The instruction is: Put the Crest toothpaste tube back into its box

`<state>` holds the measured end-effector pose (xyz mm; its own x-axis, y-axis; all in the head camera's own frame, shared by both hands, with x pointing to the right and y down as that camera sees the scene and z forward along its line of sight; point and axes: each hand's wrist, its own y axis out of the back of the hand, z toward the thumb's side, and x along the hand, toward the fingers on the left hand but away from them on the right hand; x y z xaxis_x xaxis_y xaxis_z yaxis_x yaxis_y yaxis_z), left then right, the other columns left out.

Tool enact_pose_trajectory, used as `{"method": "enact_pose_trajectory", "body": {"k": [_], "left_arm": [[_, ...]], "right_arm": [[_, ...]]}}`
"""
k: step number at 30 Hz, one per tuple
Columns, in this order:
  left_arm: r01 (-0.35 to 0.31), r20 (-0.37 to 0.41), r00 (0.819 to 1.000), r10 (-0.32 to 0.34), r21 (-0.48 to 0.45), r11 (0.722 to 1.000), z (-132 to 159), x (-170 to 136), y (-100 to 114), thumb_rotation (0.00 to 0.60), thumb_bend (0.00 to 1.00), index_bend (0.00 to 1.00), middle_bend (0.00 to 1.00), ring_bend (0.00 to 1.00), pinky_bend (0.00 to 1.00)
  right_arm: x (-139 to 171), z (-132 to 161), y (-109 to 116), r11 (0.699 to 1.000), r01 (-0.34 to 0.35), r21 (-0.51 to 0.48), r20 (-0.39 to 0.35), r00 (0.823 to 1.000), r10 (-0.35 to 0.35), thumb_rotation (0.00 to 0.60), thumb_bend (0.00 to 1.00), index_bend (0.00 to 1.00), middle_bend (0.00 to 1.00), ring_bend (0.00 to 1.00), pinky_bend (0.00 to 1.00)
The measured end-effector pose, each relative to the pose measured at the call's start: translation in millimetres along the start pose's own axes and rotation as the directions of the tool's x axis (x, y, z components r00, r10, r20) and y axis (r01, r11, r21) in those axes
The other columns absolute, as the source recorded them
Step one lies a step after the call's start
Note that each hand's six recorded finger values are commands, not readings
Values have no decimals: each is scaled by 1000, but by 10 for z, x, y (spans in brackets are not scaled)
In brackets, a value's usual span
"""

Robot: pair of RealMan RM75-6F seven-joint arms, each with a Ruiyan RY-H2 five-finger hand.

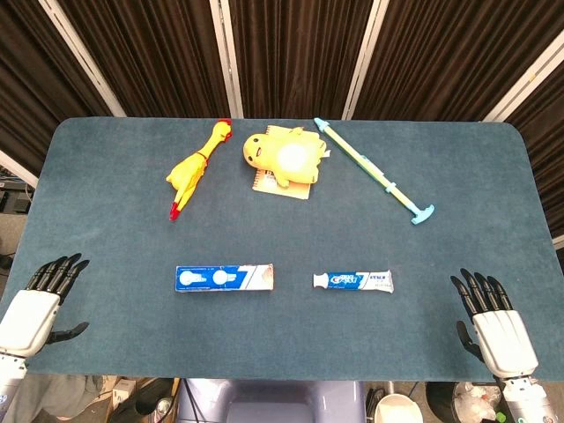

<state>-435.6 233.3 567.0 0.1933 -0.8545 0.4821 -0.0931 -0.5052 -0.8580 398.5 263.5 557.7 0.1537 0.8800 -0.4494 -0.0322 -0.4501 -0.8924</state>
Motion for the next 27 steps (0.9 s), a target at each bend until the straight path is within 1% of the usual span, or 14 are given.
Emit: {"method": "enact_pose_trajectory", "body": {"k": [4,7,13,17,20,27], "left_arm": [[12,18,1000,-12,5,1000,105,144,-3,600,92,35,32,56,161],[25,38,999,-26,12,1000,258,323,-23,600,98,54,50,60,173],[70,78,994,-73,37,997,677,710,-160,600,143,73,87,105,229],[114,113,986,-119,49,992,1037,949,-339,600,145,99,134,143,255],[152,124,980,-157,48,987,1276,1082,-480,600,161,112,153,155,260],[216,141,965,-222,55,975,1810,1297,-741,600,179,149,219,214,316]], "right_arm": [[2,20,-11,1000,-4,-2,-6,1000,4,600,492,0,0,0,81],[2,29,-12,1000,-4,-3,-7,1000,4,600,491,0,0,0,81],[1,13,-10,1000,-5,-13,2,1000,5,600,491,0,0,0,81],[-1,-5,0,1000,-4,-25,10,1000,4,600,491,0,0,0,81],[-3,-4,7,1000,-3,-30,8,1000,4,600,491,0,0,0,81],[-2,2,10,999,-4,-40,6,1000,4,600,491,0,0,0,81]]}}
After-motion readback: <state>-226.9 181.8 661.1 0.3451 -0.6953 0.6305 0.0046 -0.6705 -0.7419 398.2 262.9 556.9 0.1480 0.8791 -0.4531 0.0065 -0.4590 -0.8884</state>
